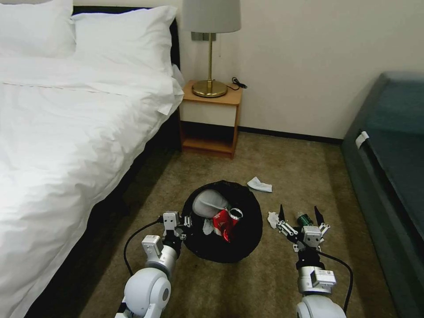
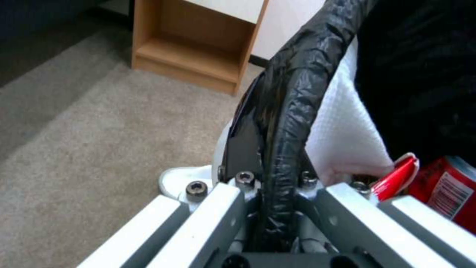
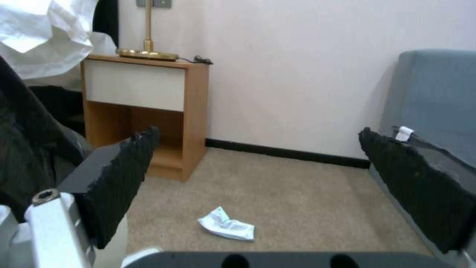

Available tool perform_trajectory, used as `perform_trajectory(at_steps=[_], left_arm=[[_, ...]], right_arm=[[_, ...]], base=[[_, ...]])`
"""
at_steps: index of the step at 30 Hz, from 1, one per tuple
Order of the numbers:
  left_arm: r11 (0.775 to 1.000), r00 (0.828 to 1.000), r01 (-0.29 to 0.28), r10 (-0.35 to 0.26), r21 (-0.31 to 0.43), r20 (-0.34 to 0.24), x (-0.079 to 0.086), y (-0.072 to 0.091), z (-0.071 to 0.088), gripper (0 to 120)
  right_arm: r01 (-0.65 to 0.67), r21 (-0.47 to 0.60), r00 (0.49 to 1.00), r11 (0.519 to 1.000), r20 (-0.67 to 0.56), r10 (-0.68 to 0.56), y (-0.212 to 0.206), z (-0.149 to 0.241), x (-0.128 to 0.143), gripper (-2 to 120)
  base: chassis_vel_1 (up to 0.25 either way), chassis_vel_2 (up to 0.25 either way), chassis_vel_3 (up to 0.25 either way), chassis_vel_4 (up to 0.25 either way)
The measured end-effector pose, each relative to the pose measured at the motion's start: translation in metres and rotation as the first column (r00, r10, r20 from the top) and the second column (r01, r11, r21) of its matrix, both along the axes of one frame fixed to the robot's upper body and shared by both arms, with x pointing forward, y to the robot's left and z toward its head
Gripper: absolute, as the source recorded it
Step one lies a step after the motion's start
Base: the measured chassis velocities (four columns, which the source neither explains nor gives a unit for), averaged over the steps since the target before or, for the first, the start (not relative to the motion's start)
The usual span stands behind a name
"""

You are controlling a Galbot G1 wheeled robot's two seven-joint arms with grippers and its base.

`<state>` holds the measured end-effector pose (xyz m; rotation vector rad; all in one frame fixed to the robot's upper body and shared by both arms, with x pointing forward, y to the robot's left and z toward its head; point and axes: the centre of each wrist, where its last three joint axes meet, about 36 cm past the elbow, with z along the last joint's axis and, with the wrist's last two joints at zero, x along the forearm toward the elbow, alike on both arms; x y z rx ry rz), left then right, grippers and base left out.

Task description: Pick up the trash bin, then pick up the garbage on the floor and place it into the trash bin.

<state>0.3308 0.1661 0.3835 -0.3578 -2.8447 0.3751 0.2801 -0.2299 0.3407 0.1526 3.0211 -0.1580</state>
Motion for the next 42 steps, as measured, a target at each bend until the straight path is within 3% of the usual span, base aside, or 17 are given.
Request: perform_trajectory(at_steps=[18,33,42], left_arm=[[1.0,1.0,-0.001,0.001,0.007,0.003,-0.003,0.002,0.001,0],[1.0,1.0,-0.008,0.007,0.011,0.009,-0.009,0.003,0.004,0],[1.0,1.0,-0.007,0.007,0.01,0.012,-0.011,-0.001,0.005,0]], right_arm=[[-0.047,-0.015,0.999,0.999,-0.01,0.047,-0.001,-0.006,-0.005,100],[-0.049,-0.036,0.998,0.998,0.027,0.05,-0.004,-0.004,-0.009,100],[-0.071,-0.073,0.996,0.995,0.041,0.075,-0.008,-0.004,-0.013,100]], base=[[-0.01,0.002,0.008,-0.002],[-0.206,0.103,0.207,-0.103],[-0.009,0.033,0.015,-0.024]])
